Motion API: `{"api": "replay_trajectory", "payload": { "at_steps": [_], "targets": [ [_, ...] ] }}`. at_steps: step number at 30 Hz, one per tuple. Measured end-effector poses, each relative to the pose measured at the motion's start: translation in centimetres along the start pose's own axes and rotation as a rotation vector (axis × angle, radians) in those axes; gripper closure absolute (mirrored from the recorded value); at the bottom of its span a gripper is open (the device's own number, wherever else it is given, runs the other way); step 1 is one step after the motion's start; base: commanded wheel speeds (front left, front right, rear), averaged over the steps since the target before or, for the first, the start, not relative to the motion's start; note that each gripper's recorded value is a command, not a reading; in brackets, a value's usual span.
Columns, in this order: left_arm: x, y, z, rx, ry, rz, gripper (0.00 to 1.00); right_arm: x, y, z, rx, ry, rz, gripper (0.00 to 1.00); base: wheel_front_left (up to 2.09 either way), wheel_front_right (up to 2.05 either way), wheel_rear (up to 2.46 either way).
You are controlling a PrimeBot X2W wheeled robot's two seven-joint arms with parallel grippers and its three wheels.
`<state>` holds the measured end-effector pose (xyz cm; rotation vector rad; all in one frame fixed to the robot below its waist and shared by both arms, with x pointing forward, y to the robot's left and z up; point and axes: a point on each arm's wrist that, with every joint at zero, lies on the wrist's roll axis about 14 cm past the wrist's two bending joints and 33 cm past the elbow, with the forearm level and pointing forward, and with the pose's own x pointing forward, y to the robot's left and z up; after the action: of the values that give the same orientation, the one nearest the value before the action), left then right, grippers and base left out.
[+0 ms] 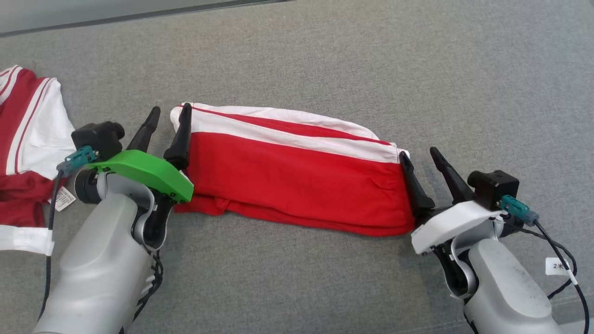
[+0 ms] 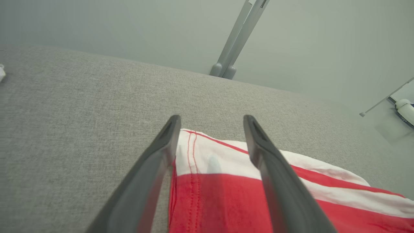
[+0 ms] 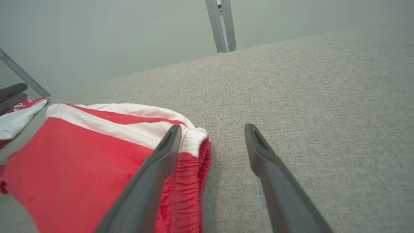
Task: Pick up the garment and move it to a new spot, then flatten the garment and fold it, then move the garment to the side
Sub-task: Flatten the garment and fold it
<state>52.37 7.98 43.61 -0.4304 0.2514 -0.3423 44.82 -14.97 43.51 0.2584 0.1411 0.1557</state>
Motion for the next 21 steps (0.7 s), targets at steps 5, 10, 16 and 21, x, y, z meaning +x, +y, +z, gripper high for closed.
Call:
{"api": "replay_trajectory", "payload": {
  "at_steps": [5,10,16,21],
  "targets": [
    [-2.0,1.0,-0.6,0.006,0.011,0.03,0.0,-1.2,-0.7,0.8,0.003,-0.028,-0.028,0.0,0.0,0.0,0.0],
    [-4.3,1.8,-2.3,-0.019,0.046,0.079,0.0,-2.5,-1.3,1.5,-0.005,-0.047,-0.047,0.0,0.0,0.0,0.0],
    [-6.1,1.9,-4.2,-0.078,0.126,0.127,0.0,-3.4,-1.3,2.4,-0.022,-0.073,-0.046,0.0,0.0,0.0,0.0],
    [-6.6,1.7,-5.5,-0.097,0.187,0.149,0.0,-3.6,-1.1,3.0,-0.025,-0.091,-0.041,0.0,0.0,0.0,0.0]
  ]
}}
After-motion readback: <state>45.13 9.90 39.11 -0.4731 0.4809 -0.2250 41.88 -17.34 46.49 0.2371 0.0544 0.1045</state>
